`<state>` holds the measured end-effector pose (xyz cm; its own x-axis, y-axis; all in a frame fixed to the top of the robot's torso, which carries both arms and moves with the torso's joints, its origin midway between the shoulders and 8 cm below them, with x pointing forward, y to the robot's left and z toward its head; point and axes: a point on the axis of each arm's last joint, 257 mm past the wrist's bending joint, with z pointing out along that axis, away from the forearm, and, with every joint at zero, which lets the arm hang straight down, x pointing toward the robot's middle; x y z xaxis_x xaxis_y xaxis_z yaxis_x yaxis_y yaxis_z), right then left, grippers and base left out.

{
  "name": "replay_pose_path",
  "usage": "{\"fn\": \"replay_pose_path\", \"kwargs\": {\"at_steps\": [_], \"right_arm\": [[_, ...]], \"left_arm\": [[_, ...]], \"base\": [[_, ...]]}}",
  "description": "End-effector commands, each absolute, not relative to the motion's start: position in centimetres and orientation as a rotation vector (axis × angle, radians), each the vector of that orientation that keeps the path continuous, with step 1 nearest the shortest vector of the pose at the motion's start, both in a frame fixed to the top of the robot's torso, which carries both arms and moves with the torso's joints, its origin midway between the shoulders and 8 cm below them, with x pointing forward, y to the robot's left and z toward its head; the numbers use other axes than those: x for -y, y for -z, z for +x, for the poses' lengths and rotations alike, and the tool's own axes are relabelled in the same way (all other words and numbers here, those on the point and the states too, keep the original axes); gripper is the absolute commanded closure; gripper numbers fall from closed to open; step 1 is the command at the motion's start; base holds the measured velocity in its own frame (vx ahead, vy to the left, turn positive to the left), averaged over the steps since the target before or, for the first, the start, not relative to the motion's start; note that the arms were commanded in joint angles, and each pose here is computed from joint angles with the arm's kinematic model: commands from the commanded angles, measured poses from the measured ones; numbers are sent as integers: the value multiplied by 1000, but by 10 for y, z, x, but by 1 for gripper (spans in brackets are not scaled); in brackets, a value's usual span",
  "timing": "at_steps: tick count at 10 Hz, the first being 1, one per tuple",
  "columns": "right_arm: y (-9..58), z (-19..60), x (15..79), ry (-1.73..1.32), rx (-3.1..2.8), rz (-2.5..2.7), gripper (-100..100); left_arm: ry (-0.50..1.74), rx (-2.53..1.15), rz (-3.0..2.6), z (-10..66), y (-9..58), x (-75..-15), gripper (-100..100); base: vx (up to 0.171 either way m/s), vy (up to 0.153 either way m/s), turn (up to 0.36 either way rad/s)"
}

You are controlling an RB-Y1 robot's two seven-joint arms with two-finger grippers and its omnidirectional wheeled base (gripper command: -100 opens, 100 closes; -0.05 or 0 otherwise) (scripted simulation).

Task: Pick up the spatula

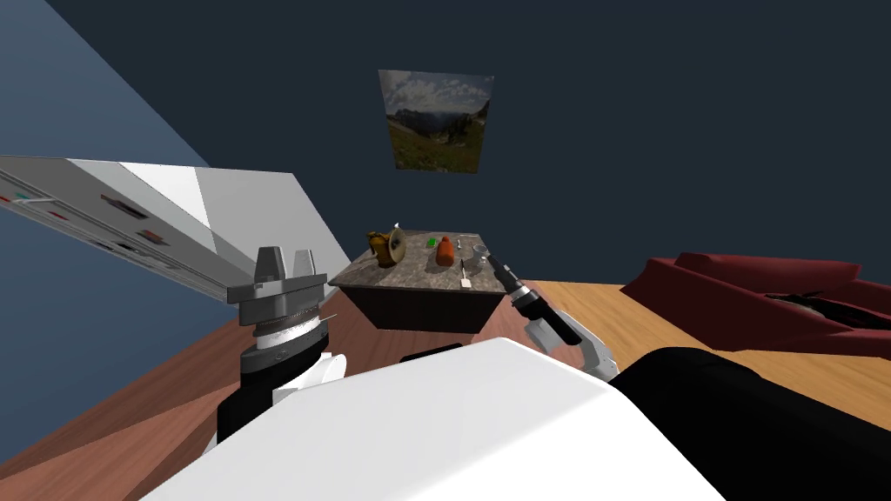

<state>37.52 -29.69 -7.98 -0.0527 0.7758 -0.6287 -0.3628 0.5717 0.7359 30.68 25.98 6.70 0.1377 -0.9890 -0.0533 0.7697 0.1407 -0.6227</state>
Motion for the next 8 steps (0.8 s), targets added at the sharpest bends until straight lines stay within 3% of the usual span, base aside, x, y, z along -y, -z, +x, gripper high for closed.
{"fn": "replay_pose_path", "kwargs": {"at_steps": [1,8], "right_arm": [[97,376,308,-930,-1391,411,-100],[142,378,340,-817,-1612,413,-100]], "left_arm": [[1356,-522,-515,307,-67,-260,0],[1356,-522,-515,307,-67,-260,0]], "base": [[-37,11,133],[-29,16,106]]}}
